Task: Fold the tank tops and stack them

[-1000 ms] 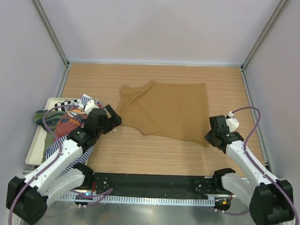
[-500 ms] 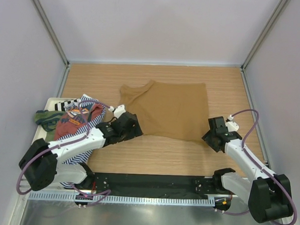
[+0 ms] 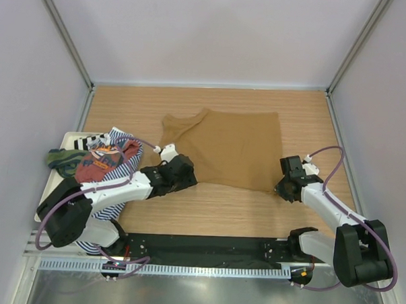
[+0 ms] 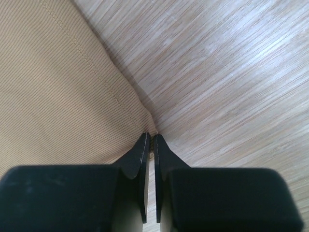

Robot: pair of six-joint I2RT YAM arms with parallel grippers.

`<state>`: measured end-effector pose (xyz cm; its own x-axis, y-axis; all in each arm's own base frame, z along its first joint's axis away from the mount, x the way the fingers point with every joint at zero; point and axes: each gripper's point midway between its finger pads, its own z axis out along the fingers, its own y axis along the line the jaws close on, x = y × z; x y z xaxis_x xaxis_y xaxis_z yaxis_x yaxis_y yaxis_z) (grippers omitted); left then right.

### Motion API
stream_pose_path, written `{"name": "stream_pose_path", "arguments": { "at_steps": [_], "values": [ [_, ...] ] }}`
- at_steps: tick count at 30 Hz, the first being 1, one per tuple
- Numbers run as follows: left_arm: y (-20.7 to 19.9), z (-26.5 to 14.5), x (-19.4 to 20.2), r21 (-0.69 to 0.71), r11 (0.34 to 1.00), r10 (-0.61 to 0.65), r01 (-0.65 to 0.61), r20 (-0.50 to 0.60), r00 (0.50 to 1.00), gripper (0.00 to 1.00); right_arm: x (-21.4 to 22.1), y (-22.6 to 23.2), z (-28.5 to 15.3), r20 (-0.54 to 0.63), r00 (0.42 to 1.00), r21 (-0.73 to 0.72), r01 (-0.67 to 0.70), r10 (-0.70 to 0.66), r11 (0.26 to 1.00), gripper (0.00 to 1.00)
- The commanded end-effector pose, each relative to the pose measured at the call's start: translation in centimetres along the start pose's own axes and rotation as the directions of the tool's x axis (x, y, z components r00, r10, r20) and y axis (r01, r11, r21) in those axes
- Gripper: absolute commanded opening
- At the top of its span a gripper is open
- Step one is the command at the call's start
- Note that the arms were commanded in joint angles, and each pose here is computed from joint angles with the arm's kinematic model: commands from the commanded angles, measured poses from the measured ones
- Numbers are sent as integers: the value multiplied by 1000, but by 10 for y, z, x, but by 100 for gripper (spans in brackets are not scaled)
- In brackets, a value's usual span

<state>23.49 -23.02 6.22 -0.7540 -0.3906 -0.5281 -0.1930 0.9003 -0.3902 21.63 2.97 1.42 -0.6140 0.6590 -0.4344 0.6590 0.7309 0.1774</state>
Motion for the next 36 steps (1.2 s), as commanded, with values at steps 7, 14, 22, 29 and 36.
{"name": "stream_pose_path", "arguments": {
  "at_steps": [7,14,22,29,36],
  "values": [
    [-19,25,5,-5,1000,20,-20,-20,1000,59,-3,-4,-3,20,1000,8,-5,5,1000,7],
    [-29,25,2,44,999,10,-10,0,1000,59,-4,-3,-4,24,1000,0,-2,2,1000,6],
    [-46,34,4,78,997,21,-20,-15,1000,50,-4,-4,-4,24,1000,1,0,0,1000,6],
    [-41,47,15,39,999,29,-27,-51,998,25,-5,-6,-7,31,1000,2,-3,3,1000,5],
    [-35,34,13,36,999,20,-19,-27,999,0,-2,-10,-15,8,1000,16,1,-1,1000,1]
  ]
}}
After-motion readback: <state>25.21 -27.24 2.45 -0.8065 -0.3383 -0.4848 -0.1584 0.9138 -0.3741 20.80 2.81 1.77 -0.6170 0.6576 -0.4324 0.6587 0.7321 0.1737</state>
